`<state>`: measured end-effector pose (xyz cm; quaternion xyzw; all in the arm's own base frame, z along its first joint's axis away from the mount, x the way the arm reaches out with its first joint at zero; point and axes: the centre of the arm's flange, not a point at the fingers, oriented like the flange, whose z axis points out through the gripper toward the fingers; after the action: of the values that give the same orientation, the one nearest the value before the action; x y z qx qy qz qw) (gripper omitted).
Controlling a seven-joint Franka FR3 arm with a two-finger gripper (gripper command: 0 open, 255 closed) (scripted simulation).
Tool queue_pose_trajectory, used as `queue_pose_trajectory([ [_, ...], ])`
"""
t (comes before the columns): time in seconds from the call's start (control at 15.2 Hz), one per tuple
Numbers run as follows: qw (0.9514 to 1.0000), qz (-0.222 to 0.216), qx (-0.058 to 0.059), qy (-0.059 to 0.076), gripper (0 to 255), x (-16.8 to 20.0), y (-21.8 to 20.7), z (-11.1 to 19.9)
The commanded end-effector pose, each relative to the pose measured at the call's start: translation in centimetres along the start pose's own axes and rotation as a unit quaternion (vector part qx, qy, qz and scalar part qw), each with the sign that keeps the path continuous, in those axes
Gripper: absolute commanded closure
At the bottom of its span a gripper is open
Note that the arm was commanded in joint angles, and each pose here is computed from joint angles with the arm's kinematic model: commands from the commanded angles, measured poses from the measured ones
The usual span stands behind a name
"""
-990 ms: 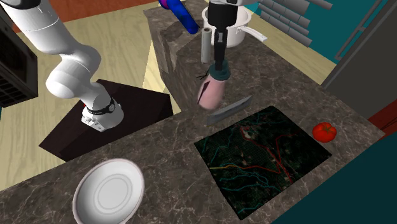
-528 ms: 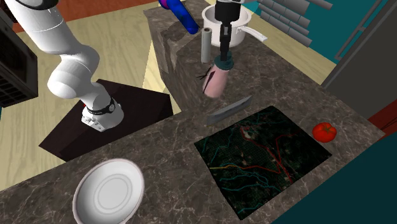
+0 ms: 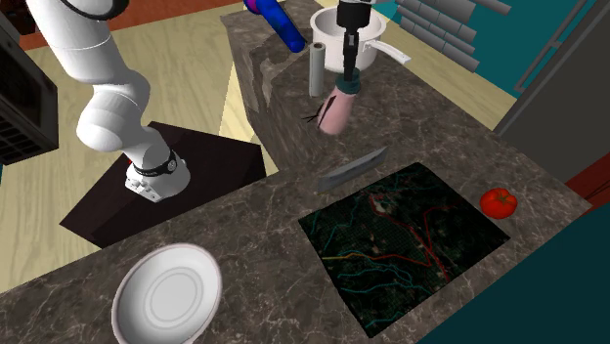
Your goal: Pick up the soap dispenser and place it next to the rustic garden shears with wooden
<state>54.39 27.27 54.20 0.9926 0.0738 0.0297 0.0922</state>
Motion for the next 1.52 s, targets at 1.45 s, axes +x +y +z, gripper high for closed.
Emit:
queue_pose_trajectory([
  [1.45,1.0,0.001,0.0,0.0,255,0.2,-7.6,10.0],
])
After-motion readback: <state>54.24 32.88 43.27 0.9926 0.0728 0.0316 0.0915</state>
